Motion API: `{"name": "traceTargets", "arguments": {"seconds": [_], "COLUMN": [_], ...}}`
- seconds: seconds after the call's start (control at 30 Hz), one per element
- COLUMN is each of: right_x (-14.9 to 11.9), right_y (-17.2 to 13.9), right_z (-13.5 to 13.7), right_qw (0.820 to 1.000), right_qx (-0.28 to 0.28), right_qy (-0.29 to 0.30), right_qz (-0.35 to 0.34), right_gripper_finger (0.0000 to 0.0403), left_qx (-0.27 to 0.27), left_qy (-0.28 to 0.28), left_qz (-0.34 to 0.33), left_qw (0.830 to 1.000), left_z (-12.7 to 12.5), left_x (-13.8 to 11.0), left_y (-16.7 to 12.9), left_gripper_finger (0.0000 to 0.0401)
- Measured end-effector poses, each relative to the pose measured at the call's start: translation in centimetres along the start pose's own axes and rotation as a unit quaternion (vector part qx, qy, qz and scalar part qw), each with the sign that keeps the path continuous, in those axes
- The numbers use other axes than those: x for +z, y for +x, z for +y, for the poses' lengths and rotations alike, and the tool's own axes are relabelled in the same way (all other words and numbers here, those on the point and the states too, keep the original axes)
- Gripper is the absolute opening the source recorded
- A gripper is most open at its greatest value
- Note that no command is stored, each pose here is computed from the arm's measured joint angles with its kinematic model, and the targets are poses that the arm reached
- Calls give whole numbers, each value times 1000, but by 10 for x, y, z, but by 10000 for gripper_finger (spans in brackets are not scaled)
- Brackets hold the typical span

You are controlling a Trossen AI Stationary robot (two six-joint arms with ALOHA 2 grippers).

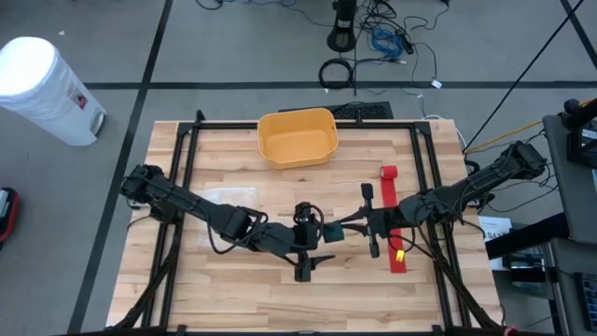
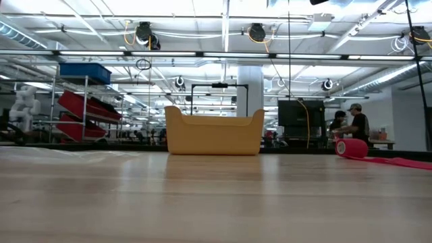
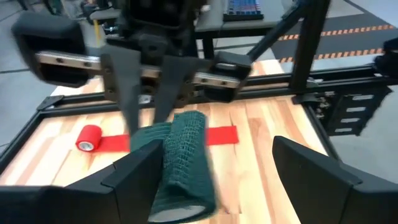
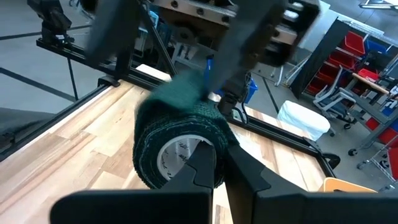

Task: Roll bandage
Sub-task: Roll the green bandage

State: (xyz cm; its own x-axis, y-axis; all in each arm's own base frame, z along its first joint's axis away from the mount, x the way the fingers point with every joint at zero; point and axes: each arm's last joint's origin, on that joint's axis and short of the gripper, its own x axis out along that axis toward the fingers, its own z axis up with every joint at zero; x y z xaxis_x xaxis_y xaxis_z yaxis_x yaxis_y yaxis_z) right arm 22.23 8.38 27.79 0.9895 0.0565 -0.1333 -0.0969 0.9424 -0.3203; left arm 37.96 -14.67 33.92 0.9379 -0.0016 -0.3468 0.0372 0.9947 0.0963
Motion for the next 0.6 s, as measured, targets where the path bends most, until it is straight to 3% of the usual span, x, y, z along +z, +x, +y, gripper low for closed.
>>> {"name": "traceTargets", "arguments": {"seconds": [0.33,0.6], "right_x": [0,0], "right_y": [0,0], "right_z": [0,0], "right_qw": [1000,1000], "right_qx": [-2,-1], "right_qy": [3,4], "right_qz": [-1,-1], "right_gripper_finger": [11,11], "left_qx": [-13,25], "left_qy": [14,53], "left_qz": [-18,-10], "left_qw": [1000,998], "left_z": [-13,-11], "left_x": [3,1], "left_y": [-5,-5], "left_gripper_finger": [306,305]}}
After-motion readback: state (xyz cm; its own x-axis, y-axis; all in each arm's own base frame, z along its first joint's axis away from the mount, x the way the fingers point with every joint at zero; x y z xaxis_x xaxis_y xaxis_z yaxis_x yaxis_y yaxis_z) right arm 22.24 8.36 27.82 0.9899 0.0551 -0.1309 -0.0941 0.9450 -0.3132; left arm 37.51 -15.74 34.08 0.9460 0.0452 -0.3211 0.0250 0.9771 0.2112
